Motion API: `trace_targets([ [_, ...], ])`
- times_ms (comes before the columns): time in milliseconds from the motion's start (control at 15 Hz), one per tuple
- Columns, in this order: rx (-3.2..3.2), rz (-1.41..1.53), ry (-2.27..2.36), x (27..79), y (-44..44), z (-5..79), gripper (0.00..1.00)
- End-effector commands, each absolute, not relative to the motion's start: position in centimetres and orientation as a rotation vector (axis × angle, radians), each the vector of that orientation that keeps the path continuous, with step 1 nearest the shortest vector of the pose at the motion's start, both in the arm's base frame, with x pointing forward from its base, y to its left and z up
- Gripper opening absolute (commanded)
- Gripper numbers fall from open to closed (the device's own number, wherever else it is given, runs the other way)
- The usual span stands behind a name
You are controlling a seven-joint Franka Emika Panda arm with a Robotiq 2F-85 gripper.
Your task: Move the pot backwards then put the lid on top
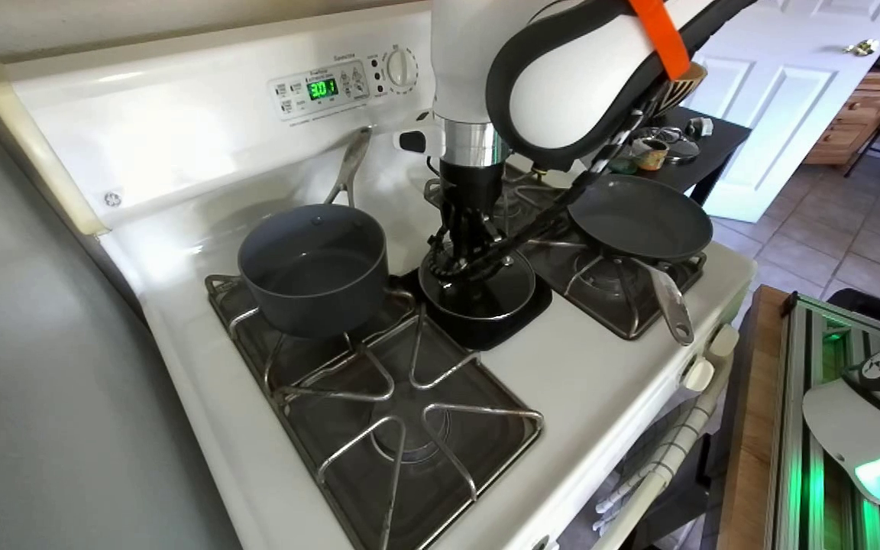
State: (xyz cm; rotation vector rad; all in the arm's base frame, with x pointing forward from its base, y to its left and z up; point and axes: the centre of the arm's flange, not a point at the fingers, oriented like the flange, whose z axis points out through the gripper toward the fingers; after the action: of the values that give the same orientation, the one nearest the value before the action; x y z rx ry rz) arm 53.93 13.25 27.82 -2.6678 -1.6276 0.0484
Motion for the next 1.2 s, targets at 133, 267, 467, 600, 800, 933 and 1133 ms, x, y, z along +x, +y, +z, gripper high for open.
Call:
trace_targets([
  [133, -2.618, 0.111, -1.580, 54.8, 13.0, 27.4, 0.00],
  [267, -2.615, 0.124, -1.571, 55.0, 13.0, 27.3, 0.02],
  [467, -2.609, 0.145, -1.554, 55.2, 13.0, 27.1, 0.00],
  [600, -2.607, 0.149, -1.547, 55.3, 13.0, 27.4, 0.00],
  [800, -2.620, 0.121, -1.556, 55.2, 13.1, 28.7, 0.00],
  [933, -2.629, 0.101, -1.565, 55.2, 13.3, 29.4, 0.00],
  [1133, -2.637, 0.082, -1.576, 55.3, 13.6, 30.5, 0.00],
])
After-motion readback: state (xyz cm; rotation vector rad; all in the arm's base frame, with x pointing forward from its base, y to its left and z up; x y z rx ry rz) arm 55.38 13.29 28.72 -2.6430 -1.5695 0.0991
